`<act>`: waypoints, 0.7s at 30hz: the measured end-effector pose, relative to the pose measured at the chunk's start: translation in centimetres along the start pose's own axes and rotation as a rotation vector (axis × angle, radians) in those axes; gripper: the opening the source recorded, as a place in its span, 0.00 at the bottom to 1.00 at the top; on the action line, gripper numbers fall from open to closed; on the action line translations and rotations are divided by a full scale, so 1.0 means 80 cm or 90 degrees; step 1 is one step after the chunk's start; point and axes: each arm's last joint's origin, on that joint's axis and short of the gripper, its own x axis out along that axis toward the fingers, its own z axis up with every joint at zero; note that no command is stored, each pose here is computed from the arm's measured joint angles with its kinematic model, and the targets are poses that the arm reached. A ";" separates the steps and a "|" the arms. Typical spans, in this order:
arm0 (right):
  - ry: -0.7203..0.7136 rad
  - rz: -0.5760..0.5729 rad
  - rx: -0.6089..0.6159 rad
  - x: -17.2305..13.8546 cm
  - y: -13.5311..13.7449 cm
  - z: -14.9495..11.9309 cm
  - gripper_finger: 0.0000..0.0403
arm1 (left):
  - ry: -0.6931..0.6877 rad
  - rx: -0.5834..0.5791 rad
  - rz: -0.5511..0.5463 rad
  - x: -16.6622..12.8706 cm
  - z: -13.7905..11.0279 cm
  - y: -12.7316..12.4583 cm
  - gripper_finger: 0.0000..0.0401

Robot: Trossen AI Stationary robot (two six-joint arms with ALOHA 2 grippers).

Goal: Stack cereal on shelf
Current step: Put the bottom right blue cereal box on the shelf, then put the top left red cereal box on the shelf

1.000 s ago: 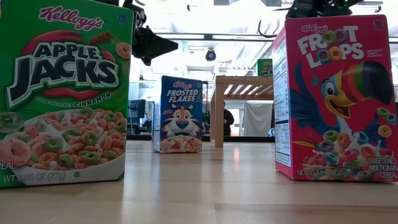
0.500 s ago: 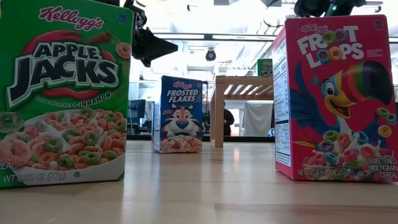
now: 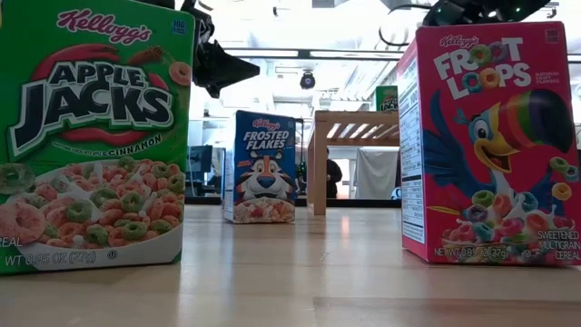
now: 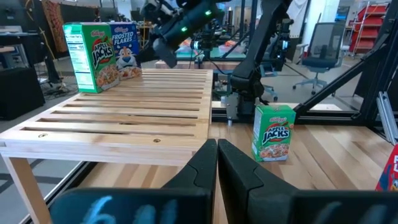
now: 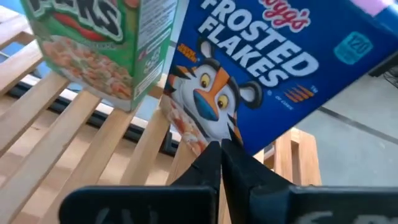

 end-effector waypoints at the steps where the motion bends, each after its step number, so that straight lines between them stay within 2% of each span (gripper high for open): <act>1: 0.000 -0.007 0.002 0.000 -0.001 0.000 0.00 | 0.000 0.000 0.000 0.000 0.000 0.000 0.01; 5: -0.002 -0.033 0.008 0.001 -0.005 0.001 0.00 | 0.000 -0.002 0.000 0.000 0.000 0.000 0.01; 13: -0.005 -0.032 0.007 0.001 -0.005 0.002 0.00 | 0.003 -0.010 0.002 0.000 0.000 0.000 0.01; 18: 0.005 0.062 -0.015 -0.028 -0.002 -0.005 0.00 | 0.003 -0.043 -0.005 -0.001 0.000 0.000 0.01; 21: -0.021 0.135 -0.037 -0.043 0.006 -0.026 0.00 | 0.012 -0.071 -0.013 -0.002 0.008 0.001 0.01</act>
